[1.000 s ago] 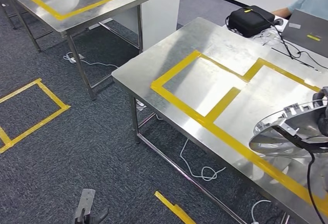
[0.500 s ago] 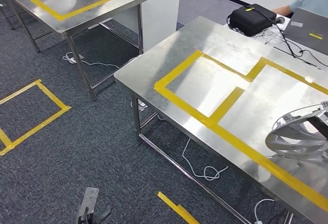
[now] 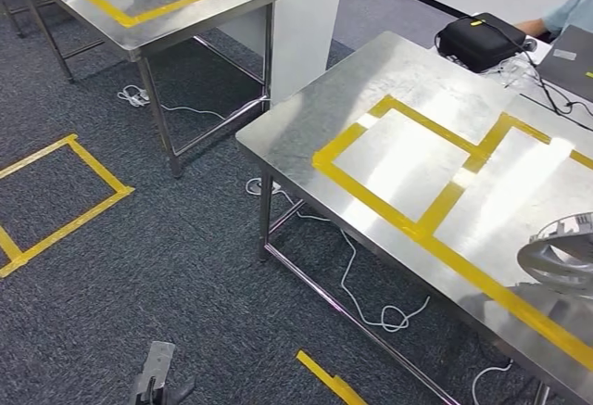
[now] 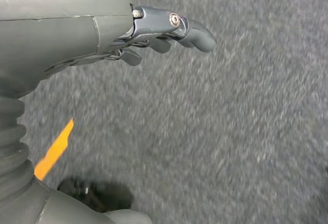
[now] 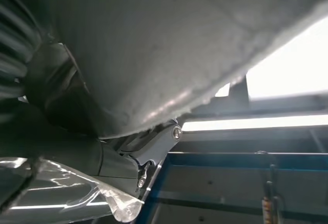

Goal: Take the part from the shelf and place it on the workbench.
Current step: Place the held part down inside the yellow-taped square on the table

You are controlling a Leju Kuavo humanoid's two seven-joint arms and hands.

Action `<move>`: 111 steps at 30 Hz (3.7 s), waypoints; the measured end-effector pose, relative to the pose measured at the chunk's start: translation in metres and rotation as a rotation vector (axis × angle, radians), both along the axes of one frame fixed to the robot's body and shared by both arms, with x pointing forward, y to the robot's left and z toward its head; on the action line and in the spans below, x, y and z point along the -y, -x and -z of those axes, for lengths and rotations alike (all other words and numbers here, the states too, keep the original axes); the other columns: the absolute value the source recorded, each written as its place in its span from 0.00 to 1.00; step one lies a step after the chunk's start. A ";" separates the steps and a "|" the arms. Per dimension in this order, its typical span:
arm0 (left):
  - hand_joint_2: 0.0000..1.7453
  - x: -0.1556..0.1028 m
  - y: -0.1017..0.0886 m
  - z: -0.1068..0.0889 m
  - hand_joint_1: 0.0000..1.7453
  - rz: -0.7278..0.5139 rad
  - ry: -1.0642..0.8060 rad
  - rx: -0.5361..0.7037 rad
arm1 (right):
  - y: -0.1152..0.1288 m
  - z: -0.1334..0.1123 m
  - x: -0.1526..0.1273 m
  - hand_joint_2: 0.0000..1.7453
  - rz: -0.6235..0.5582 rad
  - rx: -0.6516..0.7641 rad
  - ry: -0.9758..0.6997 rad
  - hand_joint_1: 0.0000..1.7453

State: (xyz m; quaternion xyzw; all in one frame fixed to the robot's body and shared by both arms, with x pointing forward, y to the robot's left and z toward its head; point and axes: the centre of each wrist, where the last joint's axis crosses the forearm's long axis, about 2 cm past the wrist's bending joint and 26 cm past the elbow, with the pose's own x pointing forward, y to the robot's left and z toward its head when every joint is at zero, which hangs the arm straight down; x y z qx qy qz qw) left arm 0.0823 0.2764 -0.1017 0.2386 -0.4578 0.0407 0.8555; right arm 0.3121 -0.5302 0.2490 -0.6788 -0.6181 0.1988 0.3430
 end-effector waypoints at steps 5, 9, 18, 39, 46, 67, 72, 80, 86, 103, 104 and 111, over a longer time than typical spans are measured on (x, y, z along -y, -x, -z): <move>1.00 -0.005 0.005 0.001 0.00 0.001 -0.012 -0.008 | 0.021 -0.009 0.016 1.00 0.026 0.050 -0.021 1.00; 1.00 -0.002 0.001 0.000 0.00 -0.001 -0.008 -0.003 | 0.033 -0.043 0.033 1.00 0.029 0.114 0.014 1.00; 1.00 -0.004 0.004 0.001 0.00 0.006 -0.015 -0.013 | 0.044 -0.085 0.043 1.00 0.023 0.202 0.061 1.00; 1.00 -0.009 -0.003 0.000 0.00 0.007 -0.042 -0.008 | 0.068 -0.168 0.055 1.00 0.023 0.398 0.153 1.00; 1.00 -0.011 -0.006 -0.001 0.00 0.001 -0.043 0.000 | 0.067 -0.167 0.054 1.00 0.016 0.440 0.174 1.00; 1.00 -0.009 -0.004 0.000 0.00 0.001 -0.045 -0.006 | 0.069 -0.146 0.054 1.00 0.022 0.370 0.132 1.00; 1.00 -0.013 -0.003 0.000 0.00 -0.001 -0.055 -0.008 | 0.068 -0.139 0.053 1.00 0.024 0.348 0.119 1.00; 1.00 -0.009 -0.001 0.000 0.00 0.000 -0.047 -0.014 | 0.069 -0.136 0.052 1.00 0.030 0.318 0.139 1.00; 1.00 -0.013 0.000 0.001 0.00 0.001 -0.053 -0.017 | 0.068 -0.130 0.052 1.00 0.032 0.299 0.136 1.00; 1.00 -0.008 0.002 0.001 0.00 0.011 -0.047 -0.028 | 0.063 -0.126 0.049 1.00 0.043 0.255 0.144 1.00; 1.00 -0.007 0.002 0.001 0.00 0.012 -0.046 -0.028 | 0.062 -0.125 0.048 1.00 0.041 0.246 0.147 1.00; 1.00 -0.006 0.003 0.001 0.00 0.012 -0.043 -0.032 | 0.057 -0.124 0.043 1.00 0.026 0.232 0.166 1.00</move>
